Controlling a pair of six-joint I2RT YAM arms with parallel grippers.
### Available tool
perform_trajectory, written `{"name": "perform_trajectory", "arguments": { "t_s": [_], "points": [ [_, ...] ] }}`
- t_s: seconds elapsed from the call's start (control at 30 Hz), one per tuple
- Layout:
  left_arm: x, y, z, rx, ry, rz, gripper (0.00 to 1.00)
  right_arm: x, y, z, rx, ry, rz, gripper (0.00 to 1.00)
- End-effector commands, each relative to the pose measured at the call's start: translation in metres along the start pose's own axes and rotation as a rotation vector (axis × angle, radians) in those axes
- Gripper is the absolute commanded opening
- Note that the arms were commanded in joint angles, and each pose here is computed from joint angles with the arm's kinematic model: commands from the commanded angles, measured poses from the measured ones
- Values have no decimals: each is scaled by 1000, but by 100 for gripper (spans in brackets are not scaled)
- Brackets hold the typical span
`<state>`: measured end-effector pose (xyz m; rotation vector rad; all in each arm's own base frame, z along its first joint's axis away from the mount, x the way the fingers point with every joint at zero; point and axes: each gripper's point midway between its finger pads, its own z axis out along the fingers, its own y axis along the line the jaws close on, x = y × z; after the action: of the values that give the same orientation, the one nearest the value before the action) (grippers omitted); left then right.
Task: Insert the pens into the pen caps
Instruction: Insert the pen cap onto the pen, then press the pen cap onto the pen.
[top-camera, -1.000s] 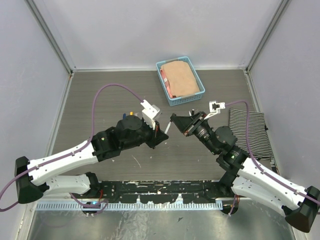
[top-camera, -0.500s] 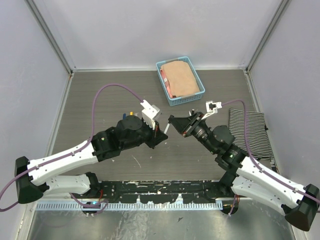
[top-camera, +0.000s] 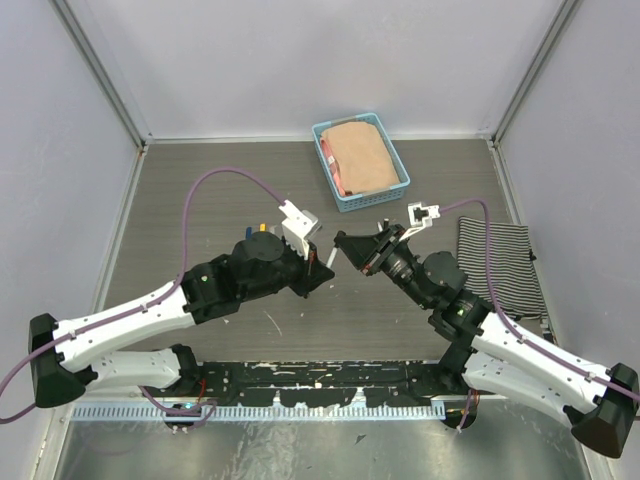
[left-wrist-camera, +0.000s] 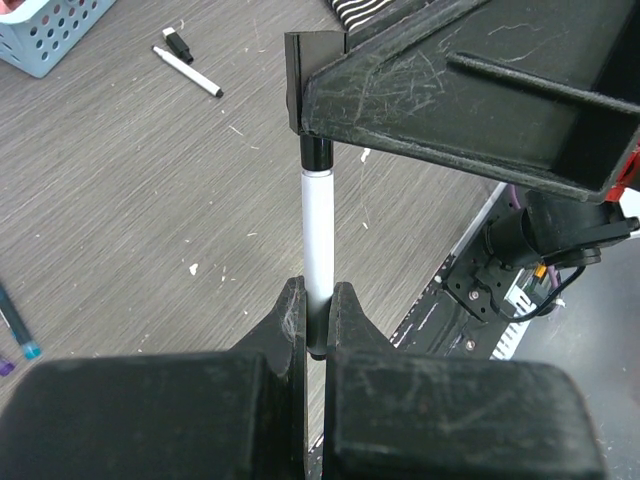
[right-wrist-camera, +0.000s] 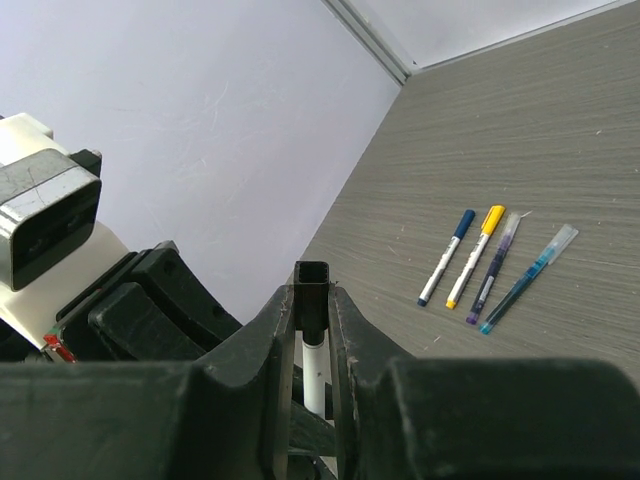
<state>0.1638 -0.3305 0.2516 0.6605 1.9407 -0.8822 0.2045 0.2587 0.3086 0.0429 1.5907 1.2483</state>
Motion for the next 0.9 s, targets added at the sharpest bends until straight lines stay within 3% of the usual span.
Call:
{"name": "perform_trajectory", "arguments": {
  "t_s": [0.0, 0.3, 0.6, 0.87],
  "points": [
    [-34, -9, -5, 23, -123, -11, 0, -1, 31, -5, -107, 25, -11, 24],
    [-33, -7, -7, 17, -122, -14, 0, -14, 32, -13, -82, 1, -40, 48],
    [-30, -5, -7, 9, -114, -10, 0, -56, 23, -24, 75, -106, -53, 62],
    [-27, -5, -7, 11, -109, -10, 0, -70, 25, -9, 181, -107, -8, 70]
  ]
}}
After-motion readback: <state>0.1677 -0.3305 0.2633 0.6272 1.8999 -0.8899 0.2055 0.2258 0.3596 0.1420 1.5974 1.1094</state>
